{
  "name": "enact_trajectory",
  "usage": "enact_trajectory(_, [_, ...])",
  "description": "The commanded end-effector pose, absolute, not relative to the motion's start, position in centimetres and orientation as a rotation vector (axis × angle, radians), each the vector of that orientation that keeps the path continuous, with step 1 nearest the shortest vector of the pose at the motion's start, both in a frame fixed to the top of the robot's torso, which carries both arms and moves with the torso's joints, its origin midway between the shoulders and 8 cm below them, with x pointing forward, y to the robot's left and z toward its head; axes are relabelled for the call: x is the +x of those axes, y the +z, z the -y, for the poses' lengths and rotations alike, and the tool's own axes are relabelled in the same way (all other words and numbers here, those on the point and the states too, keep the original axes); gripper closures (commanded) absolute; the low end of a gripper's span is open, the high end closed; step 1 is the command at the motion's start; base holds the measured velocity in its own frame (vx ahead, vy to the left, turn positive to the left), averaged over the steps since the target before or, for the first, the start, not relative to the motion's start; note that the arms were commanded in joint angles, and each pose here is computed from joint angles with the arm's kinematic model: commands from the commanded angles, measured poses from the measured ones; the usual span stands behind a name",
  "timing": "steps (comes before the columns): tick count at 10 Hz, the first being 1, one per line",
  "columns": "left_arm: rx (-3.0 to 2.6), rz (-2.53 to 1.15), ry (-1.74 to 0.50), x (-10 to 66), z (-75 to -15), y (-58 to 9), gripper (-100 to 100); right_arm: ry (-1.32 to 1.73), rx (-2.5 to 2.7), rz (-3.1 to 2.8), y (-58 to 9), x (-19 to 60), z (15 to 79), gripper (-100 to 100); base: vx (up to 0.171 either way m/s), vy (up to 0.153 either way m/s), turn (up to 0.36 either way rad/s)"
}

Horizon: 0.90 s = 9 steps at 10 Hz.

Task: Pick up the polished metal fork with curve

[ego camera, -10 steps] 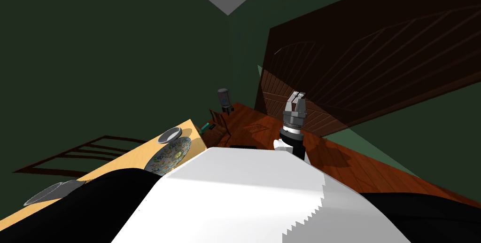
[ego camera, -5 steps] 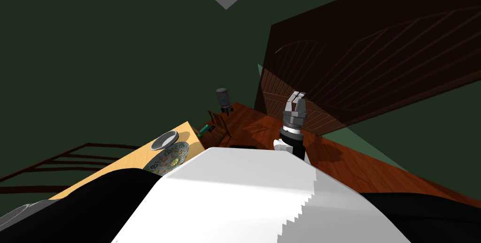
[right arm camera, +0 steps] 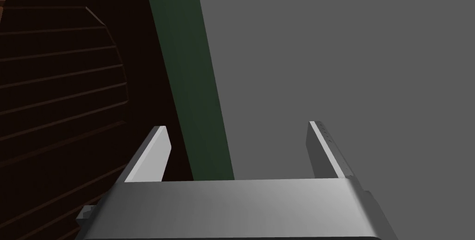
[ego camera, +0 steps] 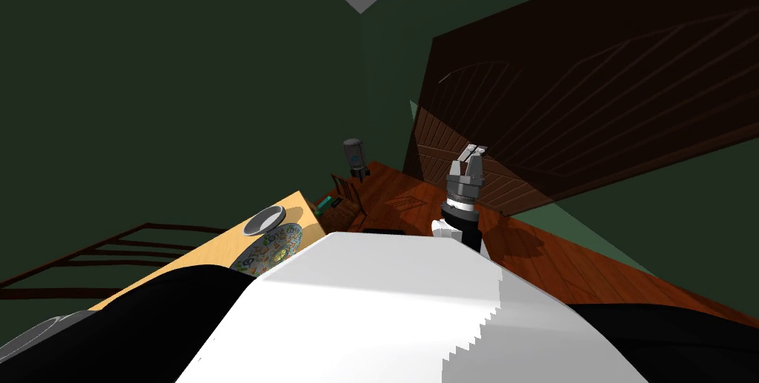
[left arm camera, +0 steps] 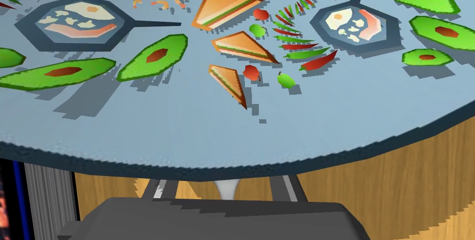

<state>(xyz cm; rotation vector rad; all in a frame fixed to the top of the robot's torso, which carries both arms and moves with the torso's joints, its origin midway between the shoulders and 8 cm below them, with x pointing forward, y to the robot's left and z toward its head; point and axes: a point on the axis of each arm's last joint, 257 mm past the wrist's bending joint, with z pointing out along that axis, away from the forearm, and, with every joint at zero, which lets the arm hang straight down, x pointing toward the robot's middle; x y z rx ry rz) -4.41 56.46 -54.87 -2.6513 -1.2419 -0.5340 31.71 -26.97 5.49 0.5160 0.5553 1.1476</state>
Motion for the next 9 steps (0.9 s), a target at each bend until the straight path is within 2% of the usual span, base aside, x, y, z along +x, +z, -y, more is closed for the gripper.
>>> enact_trajectory(1, [-2.651, 1.242, -0.534, -4.4, -56.5, -54.9, 100, 1.148, 0.516, -0.555, 5.5, 31.7, 27.0, 0, 0.0, 0.0, 0.0])
enact_trajectory(4, [-2.651, 1.244, -0.534, -4.4, -56.4, -54.9, 100, 1.148, 0.516, -0.555, 5.5, 31.7, 27.0, 0, 0.0, 0.0, 0.0])
enact_trajectory(5, [-2.651, 1.244, -0.535, -4.4, -56.4, -54.9, 0, 1.148, 0.516, -0.555, 5.5, 31.7, 27.0, 0, 0.0, 0.0, 0.0])
enact_trajectory(6, [-2.645, 1.249, -0.532, -5.1, -57.3, -53.7, 100, 1.148, 0.516, -0.555, 5.5, 31.7, 27.0, 0, -0.024, -0.055, -0.076])
enact_trajectory(8, [-2.644, 1.244, -0.534, -5.0, -57.5, -53.7, 100, 1.148, 0.516, -0.555, 5.5, 31.7, 27.0, 0, -0.012, -0.068, -0.013])
enact_trajectory(9, [-2.645, 1.248, -0.533, -5.0, -57.5, -53.6, 0, 1.148, 0.516, -0.555, 5.5, 31.7, 27.0, 0, -0.002, -0.009, 0.002])
